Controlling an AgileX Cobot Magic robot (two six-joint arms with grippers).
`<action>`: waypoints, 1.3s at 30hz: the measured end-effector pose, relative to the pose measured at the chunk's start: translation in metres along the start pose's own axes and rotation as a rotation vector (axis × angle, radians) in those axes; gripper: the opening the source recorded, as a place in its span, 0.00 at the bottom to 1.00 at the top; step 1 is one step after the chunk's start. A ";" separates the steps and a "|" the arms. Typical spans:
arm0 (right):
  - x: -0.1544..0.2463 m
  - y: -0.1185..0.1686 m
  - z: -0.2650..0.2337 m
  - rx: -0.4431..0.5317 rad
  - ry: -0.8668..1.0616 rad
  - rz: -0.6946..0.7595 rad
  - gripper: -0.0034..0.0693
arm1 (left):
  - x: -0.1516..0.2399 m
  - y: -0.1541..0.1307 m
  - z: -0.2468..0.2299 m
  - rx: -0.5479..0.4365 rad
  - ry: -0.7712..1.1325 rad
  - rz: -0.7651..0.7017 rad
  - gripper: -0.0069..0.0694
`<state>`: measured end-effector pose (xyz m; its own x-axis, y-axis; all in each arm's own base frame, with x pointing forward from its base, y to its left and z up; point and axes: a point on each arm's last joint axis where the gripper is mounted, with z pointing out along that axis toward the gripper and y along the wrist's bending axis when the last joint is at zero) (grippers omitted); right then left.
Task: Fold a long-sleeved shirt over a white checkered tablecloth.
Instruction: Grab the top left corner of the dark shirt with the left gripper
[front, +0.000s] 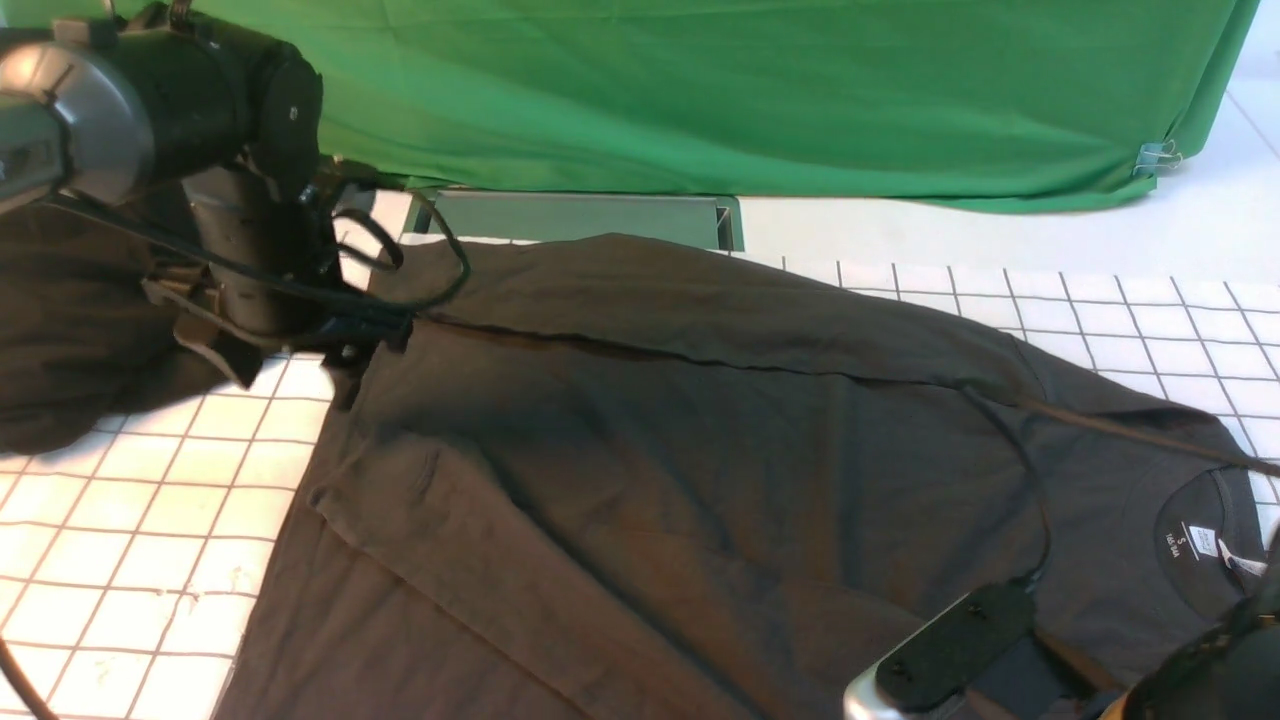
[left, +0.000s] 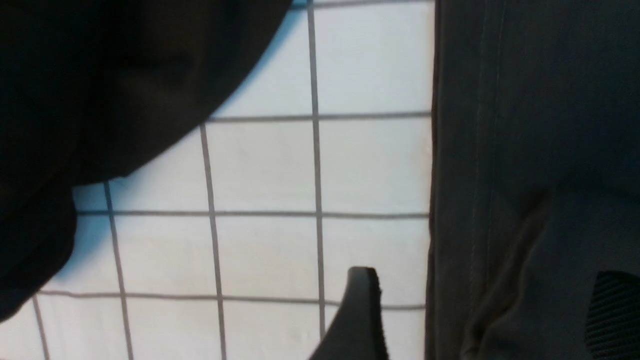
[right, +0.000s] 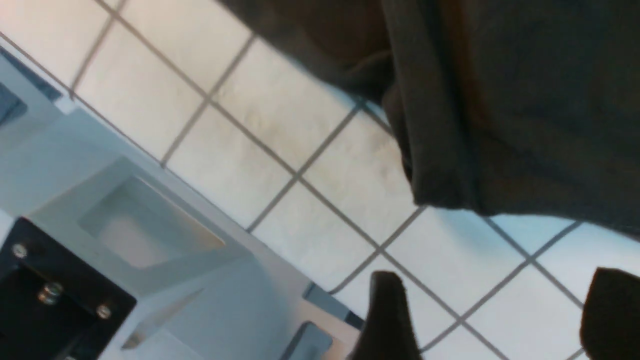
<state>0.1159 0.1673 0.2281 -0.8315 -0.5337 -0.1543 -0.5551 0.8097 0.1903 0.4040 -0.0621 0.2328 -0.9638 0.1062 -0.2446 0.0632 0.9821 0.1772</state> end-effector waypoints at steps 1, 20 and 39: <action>0.000 0.000 -0.002 -0.004 -0.012 0.004 0.70 | -0.005 0.001 -0.003 0.009 -0.024 -0.015 0.83; 0.002 -0.002 -0.013 -0.001 -0.078 0.054 0.70 | -0.098 0.001 0.070 0.074 -0.244 -0.116 0.77; 0.002 -0.002 -0.013 0.001 -0.078 0.082 0.71 | -0.111 -0.002 0.071 0.082 -0.309 0.009 0.13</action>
<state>0.1147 0.1614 0.2399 -0.8698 -0.4449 -0.2135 -0.4851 0.8503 0.2042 0.5290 -0.0648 0.1914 -0.8396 0.1447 -0.5236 0.1044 0.9889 0.1060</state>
